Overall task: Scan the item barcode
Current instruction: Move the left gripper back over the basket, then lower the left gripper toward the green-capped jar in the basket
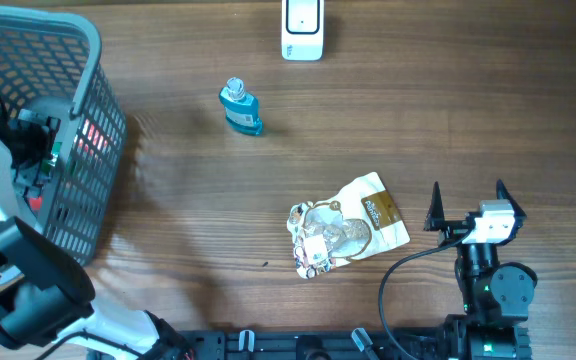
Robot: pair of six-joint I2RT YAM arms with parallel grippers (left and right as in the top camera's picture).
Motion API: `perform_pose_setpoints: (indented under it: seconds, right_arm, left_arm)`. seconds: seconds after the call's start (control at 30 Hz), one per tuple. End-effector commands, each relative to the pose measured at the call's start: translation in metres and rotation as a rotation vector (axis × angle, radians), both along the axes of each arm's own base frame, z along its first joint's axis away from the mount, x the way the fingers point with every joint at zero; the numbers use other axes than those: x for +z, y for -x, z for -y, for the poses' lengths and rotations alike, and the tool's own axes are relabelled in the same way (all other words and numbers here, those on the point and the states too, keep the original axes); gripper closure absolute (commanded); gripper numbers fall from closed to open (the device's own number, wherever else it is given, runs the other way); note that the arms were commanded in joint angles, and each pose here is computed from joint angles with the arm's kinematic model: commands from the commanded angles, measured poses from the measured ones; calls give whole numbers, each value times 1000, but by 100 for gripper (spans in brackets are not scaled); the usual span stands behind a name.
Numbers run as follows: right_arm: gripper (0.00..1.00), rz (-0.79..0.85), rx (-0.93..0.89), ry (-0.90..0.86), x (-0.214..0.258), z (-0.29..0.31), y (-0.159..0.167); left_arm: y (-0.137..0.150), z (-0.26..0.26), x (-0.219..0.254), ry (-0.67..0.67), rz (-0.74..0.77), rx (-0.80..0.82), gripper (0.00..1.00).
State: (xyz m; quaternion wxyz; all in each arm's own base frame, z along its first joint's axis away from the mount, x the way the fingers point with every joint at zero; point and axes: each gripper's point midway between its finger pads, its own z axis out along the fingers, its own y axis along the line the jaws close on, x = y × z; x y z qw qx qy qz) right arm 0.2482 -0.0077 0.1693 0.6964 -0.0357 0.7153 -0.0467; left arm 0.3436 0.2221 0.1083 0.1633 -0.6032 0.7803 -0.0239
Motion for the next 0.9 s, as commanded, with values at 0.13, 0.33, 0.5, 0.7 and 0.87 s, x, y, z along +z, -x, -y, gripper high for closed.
perform_pose_setpoints:
  seconds: [0.13,0.33,0.5,0.7,0.87]
  right_arm:
    - [0,1,12,10,0,-2,0]
    - [0,1,12,10,0,-2,0]
    - [0,1,12,10,0,-2,0]
    - [0,1,12,10,0,-2,0]
    - [0,1,12,10,0,-2,0]
  left_arm:
    - [-24,9,-13,-12,15,-7,0]
    - [-29,14,-12,-50,3,-22,0]
    - [-14,17,-17,-44,-68,-14,0]
    - [-2,21,-20,-15,-111,39,0]
    - [9,21,-22,-5,-141,133,0]
